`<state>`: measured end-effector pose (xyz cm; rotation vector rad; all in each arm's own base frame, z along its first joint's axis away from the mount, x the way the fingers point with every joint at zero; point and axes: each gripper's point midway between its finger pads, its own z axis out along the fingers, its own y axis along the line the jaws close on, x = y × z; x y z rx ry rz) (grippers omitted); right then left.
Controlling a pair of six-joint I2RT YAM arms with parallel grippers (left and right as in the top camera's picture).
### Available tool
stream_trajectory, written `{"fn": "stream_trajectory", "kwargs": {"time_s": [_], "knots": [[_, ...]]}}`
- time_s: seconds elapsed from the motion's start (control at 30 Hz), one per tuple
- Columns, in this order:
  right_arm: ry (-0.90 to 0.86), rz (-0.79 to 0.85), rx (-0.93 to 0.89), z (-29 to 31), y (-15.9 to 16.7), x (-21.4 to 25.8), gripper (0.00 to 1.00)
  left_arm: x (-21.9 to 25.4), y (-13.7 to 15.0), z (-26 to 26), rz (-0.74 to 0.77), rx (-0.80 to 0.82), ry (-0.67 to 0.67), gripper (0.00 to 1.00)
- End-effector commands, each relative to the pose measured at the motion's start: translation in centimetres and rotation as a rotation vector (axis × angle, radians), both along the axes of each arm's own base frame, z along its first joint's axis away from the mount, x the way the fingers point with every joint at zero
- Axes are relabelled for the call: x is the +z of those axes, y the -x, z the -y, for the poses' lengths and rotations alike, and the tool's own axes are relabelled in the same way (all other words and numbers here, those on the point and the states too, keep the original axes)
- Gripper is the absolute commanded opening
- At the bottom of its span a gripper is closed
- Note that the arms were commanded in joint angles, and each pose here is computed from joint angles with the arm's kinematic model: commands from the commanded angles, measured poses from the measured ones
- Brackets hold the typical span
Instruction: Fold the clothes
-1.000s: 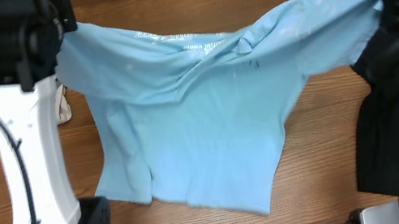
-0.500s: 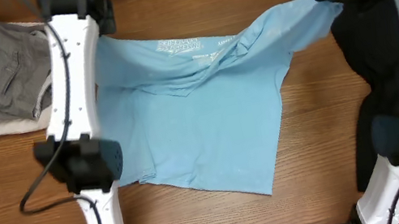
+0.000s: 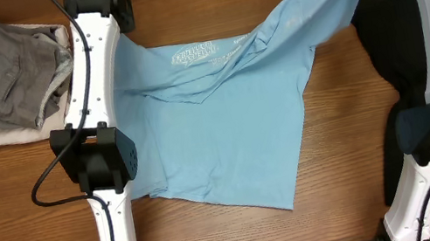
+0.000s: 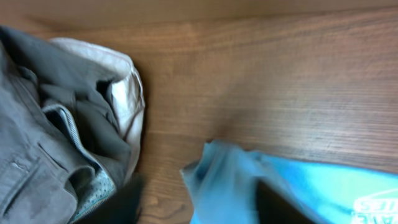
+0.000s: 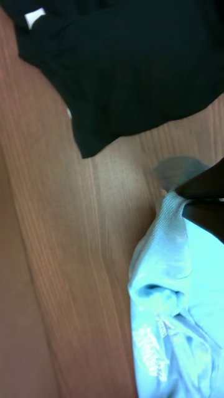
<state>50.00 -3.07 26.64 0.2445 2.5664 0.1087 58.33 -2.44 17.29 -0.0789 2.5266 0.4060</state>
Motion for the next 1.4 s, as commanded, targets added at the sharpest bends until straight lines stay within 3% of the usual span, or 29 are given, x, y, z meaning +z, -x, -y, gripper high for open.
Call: {"fn": "stream_trajectory", "kwargs": {"time_s": [0.0, 0.03, 0.07, 0.13, 0.27, 0.4, 0.53, 0.6, 0.8, 1.2, 1.37], "knots": [[0.003, 0.027, -0.006, 0.4, -0.2, 0.8, 0.17, 7.4, 0.1, -0.3, 0.162, 0.014, 0.034, 1.00], [0.003, 0.026, -0.006, 0.4, -0.1, 0.7, 0.24, 8.4, 0.4, -0.2, 0.174, 0.013, 0.037, 1.00], [0.002, 0.022, -0.006, 0.4, -0.1, 0.7, 0.39, 9.4, 0.9, 0.0, 0.181, 0.005, 0.043, 1.00], [0.001, 0.011, -0.005, 0.3, 0.2, 0.5, 0.56, 11.2, 2.7, 1.5, 0.169, -0.047, 0.099, 1.00], [-0.010, -0.007, 0.000, 0.1, 0.5, 0.3, 0.65, 11.3, 5.7, 5.2, 0.071, -0.179, 0.240, 1.00], [-0.046, -0.035, 0.020, -0.6, 1.2, 0.0, 0.68, 8.5, 9.1, 7.5, -0.115, -0.270, 0.295, 0.99], [-0.075, -0.058, 0.035, -1.2, 1.7, -0.3, 0.68, 4.4, 12.5, 7.9, -0.342, -0.285, 0.262, 0.89], [-0.085, -0.066, 0.040, -1.4, 1.9, -0.4, 0.69, 2.4, 13.5, 8.2, -0.427, -0.283, 0.255, 0.83], [-0.099, -0.080, 0.047, -1.6, 2.2, -0.5, 0.70, -2.9, 16.1, 9.5, -0.616, -0.297, 0.229, 0.78], [-0.097, -0.088, 0.050, -1.7, 2.4, -0.6, 0.71, -12.3, 15.4, 13.7, -0.612, -0.449, 0.199, 0.66], [-0.098, -0.088, 0.050, -1.7, 2.4, -0.6, 0.72, -14.5, 15.3, 16.1, -0.577, -0.553, 0.196, 0.66]]}}
